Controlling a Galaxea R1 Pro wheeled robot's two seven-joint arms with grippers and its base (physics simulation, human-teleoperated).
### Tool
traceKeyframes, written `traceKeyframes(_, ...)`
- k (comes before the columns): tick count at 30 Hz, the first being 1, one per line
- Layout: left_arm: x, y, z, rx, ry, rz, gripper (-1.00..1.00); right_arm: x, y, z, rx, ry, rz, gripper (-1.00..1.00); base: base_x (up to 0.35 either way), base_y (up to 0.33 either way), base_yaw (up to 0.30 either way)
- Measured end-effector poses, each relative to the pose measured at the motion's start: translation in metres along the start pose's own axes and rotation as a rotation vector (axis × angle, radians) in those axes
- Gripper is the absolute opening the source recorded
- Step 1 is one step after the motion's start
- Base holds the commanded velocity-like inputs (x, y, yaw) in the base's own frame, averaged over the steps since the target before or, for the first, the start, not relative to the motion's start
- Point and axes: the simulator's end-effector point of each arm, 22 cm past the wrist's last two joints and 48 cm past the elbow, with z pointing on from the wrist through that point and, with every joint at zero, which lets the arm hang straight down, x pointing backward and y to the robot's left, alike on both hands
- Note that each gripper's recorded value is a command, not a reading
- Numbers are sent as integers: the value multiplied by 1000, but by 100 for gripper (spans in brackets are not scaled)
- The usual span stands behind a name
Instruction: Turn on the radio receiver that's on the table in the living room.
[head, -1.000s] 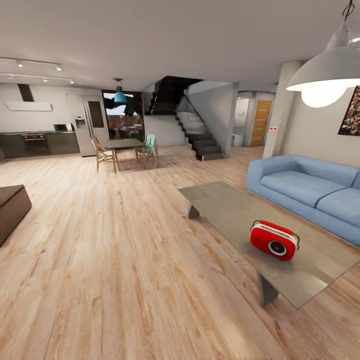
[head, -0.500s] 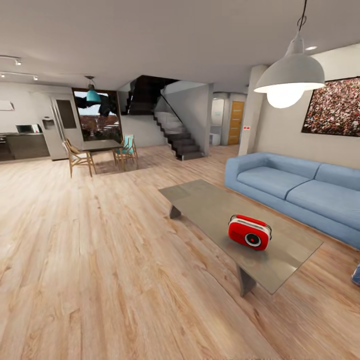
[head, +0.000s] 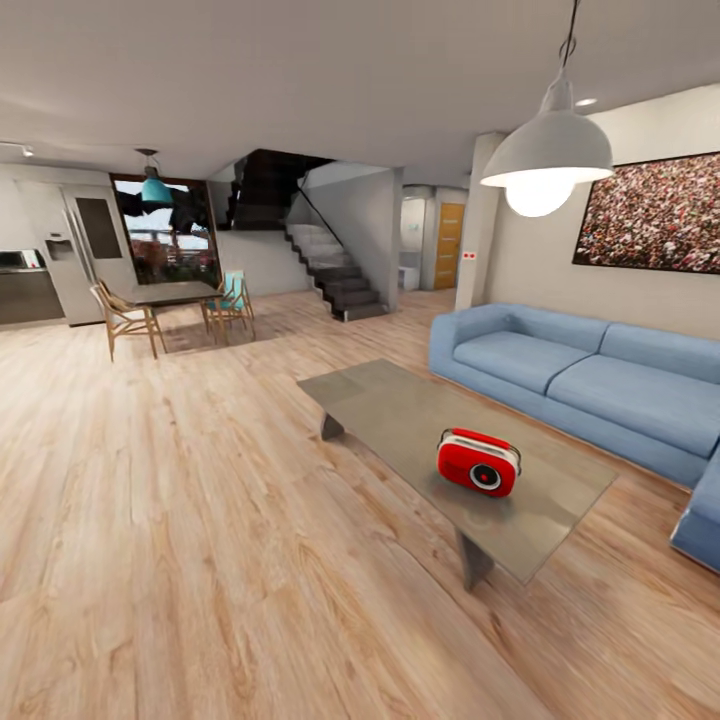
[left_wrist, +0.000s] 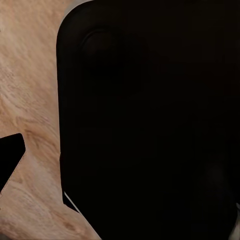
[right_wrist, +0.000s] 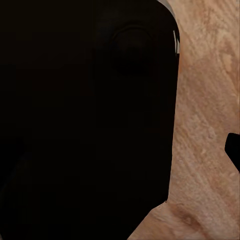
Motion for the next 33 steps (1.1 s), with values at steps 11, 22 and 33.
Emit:
traceKeyframes(11,0,0,0,2,0,-1,100,0,0,0,0,1,-1,100,313,70,-1)
traceKeyframes(22,0,0,0,2,0,-1,100,0,0,0,0,1,-2,100,321,83,0)
traceKeyframes(33,0,0,0,2,0,-1,100,0,0,0,0,1,0,100,321,85,0)
